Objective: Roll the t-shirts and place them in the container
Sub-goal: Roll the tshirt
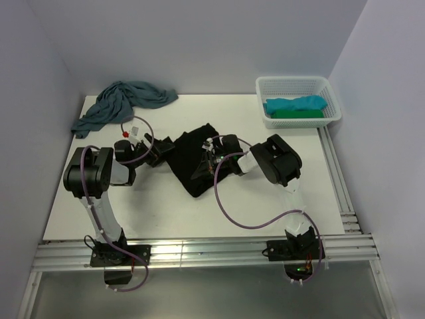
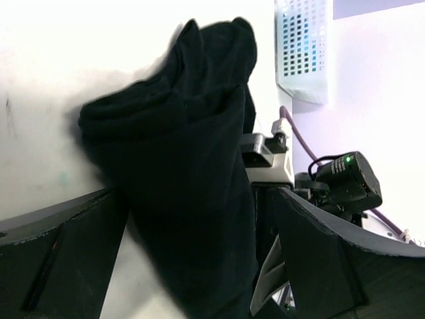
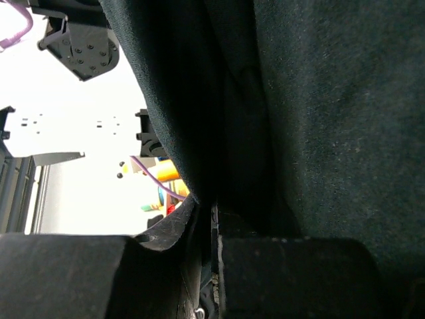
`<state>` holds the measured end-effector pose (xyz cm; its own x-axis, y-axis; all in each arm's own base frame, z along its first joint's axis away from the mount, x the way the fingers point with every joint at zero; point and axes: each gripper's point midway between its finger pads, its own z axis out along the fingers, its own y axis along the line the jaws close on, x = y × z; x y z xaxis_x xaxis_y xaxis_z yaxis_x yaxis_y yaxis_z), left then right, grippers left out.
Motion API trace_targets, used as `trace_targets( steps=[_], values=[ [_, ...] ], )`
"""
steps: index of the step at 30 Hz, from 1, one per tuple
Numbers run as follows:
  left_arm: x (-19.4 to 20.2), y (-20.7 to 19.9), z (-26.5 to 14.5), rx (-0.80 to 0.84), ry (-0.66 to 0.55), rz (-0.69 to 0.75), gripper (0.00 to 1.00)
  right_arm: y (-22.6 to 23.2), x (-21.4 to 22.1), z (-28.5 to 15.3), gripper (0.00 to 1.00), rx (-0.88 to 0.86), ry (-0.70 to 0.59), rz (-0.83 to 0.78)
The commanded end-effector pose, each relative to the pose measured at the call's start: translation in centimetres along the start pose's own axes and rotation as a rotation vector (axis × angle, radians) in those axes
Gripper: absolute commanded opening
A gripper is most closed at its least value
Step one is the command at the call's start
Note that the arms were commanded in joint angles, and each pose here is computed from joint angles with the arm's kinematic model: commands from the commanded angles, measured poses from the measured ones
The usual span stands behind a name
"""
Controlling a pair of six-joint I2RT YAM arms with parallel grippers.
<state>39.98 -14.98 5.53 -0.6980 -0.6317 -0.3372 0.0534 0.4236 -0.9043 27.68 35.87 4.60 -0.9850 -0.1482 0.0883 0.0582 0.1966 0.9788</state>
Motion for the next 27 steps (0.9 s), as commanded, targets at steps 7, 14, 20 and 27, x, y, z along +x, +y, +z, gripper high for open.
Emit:
trace_targets(
  steps=[7, 14, 20, 27],
  values=[
    [-0.9, 1.2, 1.9, -0.017, -0.032, 0.029, 0.70, -2.7, 0.6, -0.2, 0.06, 0.066, 0.001, 0.194],
    [-2.4, 1.6, 2.7, -0.105, -0.044, 0.037, 0.45, -2.9, 0.4, -0.2, 0.12, 0.124, 0.006, 0.165],
    [-3.3, 1.9, 2.9, -0.186, -0.052, 0.028, 0.41, -2.7, 0.8, -0.7, 0.38, 0.187, 0.008, 0.121],
    [-3.8, 2.6, 3.3, -0.288, -0.048, 0.004, 0.42, -1.8, 1.7, -1.7, 0.55, 0.265, 0.014, 0.040]
  ],
)
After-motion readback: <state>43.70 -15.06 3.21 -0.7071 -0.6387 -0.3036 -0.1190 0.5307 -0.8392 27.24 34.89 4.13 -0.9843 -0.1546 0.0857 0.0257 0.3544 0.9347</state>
